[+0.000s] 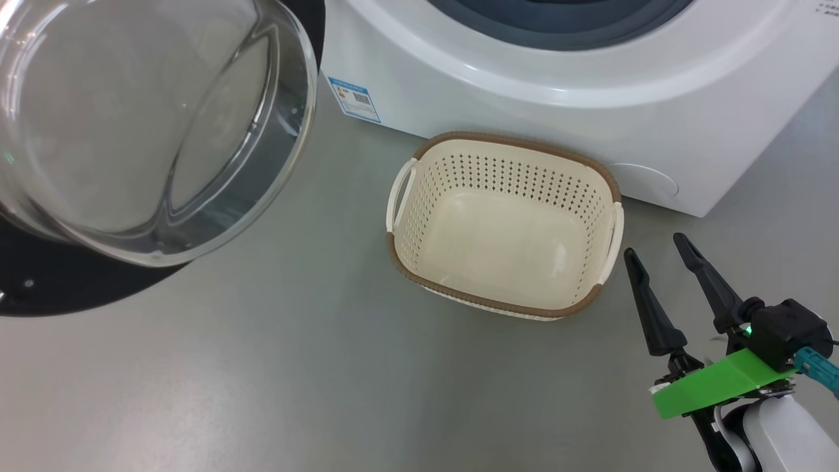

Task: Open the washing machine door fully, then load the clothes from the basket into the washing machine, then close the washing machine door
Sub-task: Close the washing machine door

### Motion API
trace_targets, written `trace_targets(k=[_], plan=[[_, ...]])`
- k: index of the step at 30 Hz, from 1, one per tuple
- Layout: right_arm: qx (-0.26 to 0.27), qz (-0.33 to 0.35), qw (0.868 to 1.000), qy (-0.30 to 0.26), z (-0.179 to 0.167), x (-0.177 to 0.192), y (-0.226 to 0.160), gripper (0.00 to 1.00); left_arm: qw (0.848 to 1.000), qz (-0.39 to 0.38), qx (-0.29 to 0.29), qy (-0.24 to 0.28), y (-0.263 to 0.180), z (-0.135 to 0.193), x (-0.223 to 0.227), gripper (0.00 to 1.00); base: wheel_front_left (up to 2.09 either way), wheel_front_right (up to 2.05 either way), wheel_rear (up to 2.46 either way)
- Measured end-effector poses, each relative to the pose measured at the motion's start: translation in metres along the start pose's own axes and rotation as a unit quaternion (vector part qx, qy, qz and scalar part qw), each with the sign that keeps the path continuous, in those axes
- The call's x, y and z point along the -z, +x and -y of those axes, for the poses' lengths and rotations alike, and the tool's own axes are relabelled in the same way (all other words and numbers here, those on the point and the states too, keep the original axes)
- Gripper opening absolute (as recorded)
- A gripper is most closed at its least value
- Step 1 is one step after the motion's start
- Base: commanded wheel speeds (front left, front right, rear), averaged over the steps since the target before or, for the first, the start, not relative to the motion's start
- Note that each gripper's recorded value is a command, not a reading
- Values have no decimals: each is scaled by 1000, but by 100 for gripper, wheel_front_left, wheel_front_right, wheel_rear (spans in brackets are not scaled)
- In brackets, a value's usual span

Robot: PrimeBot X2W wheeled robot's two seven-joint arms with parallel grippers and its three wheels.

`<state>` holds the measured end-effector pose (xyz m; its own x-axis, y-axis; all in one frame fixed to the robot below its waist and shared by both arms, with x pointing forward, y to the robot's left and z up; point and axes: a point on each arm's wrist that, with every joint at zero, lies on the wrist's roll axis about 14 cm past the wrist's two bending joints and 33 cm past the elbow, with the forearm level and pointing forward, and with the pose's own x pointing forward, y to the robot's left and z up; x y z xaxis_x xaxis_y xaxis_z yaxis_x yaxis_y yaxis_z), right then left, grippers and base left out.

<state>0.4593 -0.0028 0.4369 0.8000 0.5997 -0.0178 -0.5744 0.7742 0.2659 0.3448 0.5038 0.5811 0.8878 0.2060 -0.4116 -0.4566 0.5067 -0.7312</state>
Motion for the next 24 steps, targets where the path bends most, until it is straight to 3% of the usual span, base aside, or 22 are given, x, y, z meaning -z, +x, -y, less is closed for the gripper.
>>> trace_targets(k=[24], plan=[[5,19,1000,-11,-10,-22,-13,100,991,-113,68,14,-22,28,33,0,0,0,0]])
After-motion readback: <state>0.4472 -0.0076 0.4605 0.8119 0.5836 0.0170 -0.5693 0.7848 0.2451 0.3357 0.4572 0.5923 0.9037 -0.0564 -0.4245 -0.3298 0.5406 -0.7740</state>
